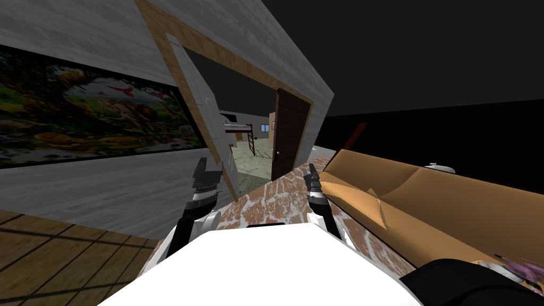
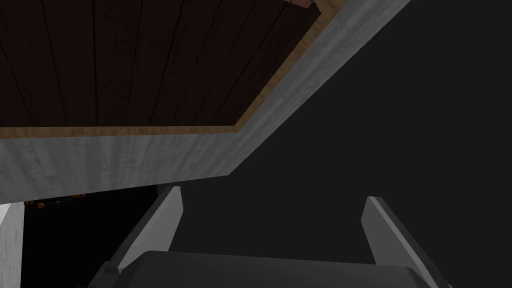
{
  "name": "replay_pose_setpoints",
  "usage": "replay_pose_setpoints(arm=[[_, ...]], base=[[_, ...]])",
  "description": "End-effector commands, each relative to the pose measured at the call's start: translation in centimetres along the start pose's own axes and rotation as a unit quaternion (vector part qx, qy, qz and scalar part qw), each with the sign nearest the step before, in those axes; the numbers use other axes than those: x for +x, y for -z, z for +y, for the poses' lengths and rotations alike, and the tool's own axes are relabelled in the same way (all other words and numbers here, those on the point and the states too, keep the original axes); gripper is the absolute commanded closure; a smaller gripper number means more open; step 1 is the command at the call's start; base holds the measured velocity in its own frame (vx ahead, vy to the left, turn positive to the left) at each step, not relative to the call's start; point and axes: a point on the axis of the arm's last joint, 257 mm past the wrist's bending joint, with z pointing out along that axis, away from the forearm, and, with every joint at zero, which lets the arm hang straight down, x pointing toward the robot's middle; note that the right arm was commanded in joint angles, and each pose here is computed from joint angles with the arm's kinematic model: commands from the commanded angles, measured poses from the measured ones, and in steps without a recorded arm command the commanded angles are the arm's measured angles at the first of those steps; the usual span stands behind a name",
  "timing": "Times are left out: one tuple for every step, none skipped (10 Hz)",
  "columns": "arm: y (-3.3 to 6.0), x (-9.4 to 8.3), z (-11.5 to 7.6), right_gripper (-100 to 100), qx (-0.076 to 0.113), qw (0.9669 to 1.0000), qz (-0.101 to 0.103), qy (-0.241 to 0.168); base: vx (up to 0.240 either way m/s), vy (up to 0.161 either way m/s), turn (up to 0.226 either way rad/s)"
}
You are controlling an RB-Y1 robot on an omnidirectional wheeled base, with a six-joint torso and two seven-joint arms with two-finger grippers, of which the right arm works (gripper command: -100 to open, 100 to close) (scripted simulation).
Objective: Push the door open
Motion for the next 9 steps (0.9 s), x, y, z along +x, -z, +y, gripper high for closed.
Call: replay_pose_setpoints(arm=[[0.00,0.1,-1.0,-100,0.006,1.0000,0.003,-0.004],[0.01,0.2,-2.1,-100,0.013,0.9999,0.006,-0.008],[0.02,0.3,-2.6,-100,0.017,0.9998,0.008,-0.010],[0.02,0.3,-3.3,-100,0.021,0.9997,0.009,-0.012],[0.03,0.4,-4.1,-100,0.027,0.9995,0.011,-0.014],[0.05,0.4,-4.8,-100,0.032,0.9993,0.013,-0.017],[0.06,0.5,-5.6,-100,0.037,0.9990,0.015,-0.019],[0.07,0.5,-6.6,-100,0.043,0.9987,0.017,-0.022],[0.09,0.5,-7.5,-100,0.050,0.9983,0.019,-0.025]], base=[[0.110,-0.029,0.137],[0.022,-0.048,0.246],[0.010,-0.066,0.129],[0.007,-0.057,0.097],[0.008,-0.050,0.152],[0.015,-0.056,0.168],[0.024,-0.056,0.140],[0.034,-0.053,0.139],[0.037,-0.059,0.167]])
